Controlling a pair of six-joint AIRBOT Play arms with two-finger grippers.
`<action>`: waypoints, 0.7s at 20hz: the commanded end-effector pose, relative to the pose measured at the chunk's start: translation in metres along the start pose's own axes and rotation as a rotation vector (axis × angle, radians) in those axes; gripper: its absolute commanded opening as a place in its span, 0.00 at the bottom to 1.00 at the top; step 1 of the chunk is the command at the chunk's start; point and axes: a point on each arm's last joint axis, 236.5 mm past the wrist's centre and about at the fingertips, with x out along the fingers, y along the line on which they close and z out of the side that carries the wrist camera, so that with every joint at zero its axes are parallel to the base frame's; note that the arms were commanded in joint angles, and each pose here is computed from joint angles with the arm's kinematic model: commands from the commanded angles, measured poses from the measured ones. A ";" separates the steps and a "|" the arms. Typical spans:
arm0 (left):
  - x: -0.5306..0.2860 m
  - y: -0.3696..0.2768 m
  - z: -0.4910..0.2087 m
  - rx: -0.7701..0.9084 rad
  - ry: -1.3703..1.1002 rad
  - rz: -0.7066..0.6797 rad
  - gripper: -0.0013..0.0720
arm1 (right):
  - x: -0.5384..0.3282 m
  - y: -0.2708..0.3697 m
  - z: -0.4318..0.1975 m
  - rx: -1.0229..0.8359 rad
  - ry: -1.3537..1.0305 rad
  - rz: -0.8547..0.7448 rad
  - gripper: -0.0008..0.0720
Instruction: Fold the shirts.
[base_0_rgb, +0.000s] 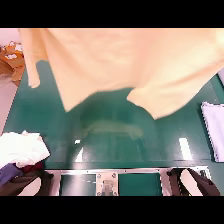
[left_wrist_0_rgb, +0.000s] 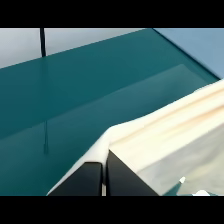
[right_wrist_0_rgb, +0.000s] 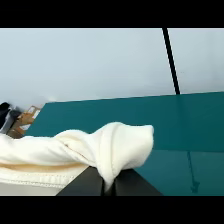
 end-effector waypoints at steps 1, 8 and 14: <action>0.035 0.026 -0.026 -0.056 0.075 0.006 0.05 | 0.038 -0.020 -0.030 0.073 0.098 0.032 0.04; 0.256 0.069 -0.217 -0.255 0.416 -0.088 0.05 | 0.188 -0.151 -0.245 0.379 0.471 -0.098 0.04; 0.306 0.091 -0.281 -0.491 0.458 -0.087 0.85 | 0.227 -0.229 -0.354 0.501 0.644 -0.213 0.52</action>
